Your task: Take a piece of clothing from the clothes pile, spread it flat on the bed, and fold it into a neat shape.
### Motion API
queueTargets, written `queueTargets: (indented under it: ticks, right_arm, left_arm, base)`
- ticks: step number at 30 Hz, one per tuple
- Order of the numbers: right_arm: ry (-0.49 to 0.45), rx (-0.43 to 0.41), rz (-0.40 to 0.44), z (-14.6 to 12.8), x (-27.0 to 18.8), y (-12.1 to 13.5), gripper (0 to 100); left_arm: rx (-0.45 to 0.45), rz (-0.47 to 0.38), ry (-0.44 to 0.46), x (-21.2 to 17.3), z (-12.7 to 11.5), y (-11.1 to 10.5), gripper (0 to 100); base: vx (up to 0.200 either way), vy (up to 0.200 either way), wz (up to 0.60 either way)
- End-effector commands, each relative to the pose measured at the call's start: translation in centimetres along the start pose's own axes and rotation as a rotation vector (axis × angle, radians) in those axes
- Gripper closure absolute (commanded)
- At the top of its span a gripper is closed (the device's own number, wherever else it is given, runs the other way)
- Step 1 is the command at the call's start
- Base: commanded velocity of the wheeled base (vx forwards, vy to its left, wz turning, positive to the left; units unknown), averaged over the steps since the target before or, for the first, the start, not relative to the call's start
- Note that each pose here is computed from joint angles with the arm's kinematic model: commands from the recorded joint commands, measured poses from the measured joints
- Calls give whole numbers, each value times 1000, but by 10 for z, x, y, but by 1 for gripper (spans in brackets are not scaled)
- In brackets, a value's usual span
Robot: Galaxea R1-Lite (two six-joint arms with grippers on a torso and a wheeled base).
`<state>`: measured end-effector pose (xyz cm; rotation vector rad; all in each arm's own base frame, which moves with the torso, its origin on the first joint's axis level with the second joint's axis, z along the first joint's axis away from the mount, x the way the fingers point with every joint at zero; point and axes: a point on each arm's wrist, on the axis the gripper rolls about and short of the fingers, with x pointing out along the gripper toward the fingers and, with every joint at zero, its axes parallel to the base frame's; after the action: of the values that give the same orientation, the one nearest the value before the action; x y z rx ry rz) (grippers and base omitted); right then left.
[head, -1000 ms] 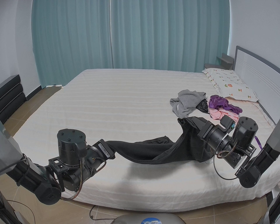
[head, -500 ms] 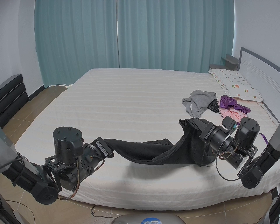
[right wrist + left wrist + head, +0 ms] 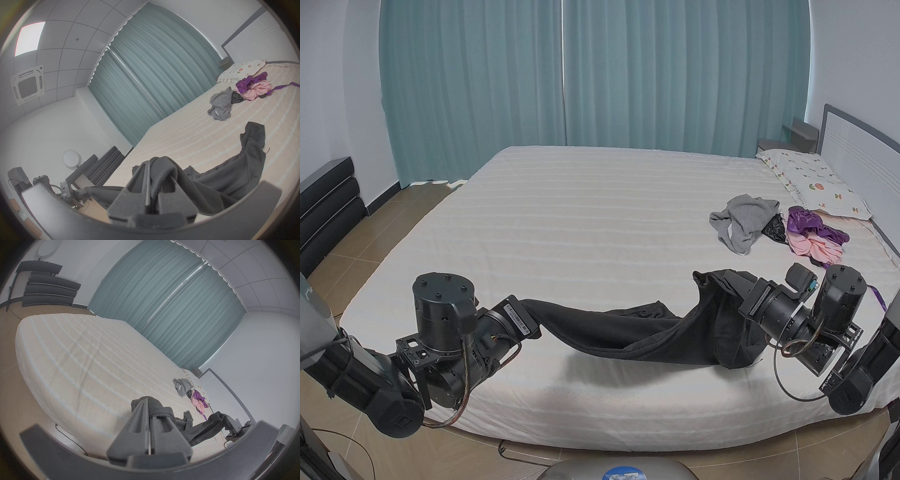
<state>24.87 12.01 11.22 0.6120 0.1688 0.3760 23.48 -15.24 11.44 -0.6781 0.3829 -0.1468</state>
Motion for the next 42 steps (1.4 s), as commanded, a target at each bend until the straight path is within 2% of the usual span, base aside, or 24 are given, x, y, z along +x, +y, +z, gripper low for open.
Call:
queueTargets:
  ticks: [1, 10, 16, 24, 29, 31, 32, 33, 38, 42]
  right_arm:
    - [-1, 5, 1, 2, -8, 1, 100]
    - [-23, 11, 25, 12, -38, 8, 100]
    - [-75, 12, 61, 23, -66, 17, 100]
    - [-283, 0, 209, 73, -116, 48, 100]
    - [-361, -5, 269, 107, -139, 71, 100]
    - [-389, -11, 326, 124, -148, 83, 100]
    - [-389, -11, 326, 124, -148, 83, 100]
    - [-388, -24, 365, 135, -150, 91, 100]
    - [-384, -60, 339, 160, -128, 94, 100]
    - [-375, -74, 233, 173, -82, 74, 100]
  left_arm:
    - [1, 2, 6, 0, -2, 1, 100]
    - [23, -9, 3, -12, 0, 1, 100]
    - [62, -52, -51, -34, 14, -5, 100]
    - [111, -128, -137, -77, 44, -16, 100]
    - [124, -162, -184, -98, 64, -26, 100]
    - [119, -162, -206, -103, 76, -33, 100]
    - [119, -162, -206, -103, 76, -33, 100]
    - [112, -146, -224, -102, 87, -38, 100]
    - [102, -141, -253, -96, 104, -51, 100]
    - [108, -112, -236, -74, 109, -61, 100]
  base:
    - [0, 0, 0]
    - [-200, 0, 0]
    - [-100, 0, 0]
    - [0, 0, 0]
    - [0, 0, 0]
    - [0, 0, 0]
    - [0, 0, 0]
    - [0, 0, 0]
    - [0, 0, 0]
    - [0, 0, 0]
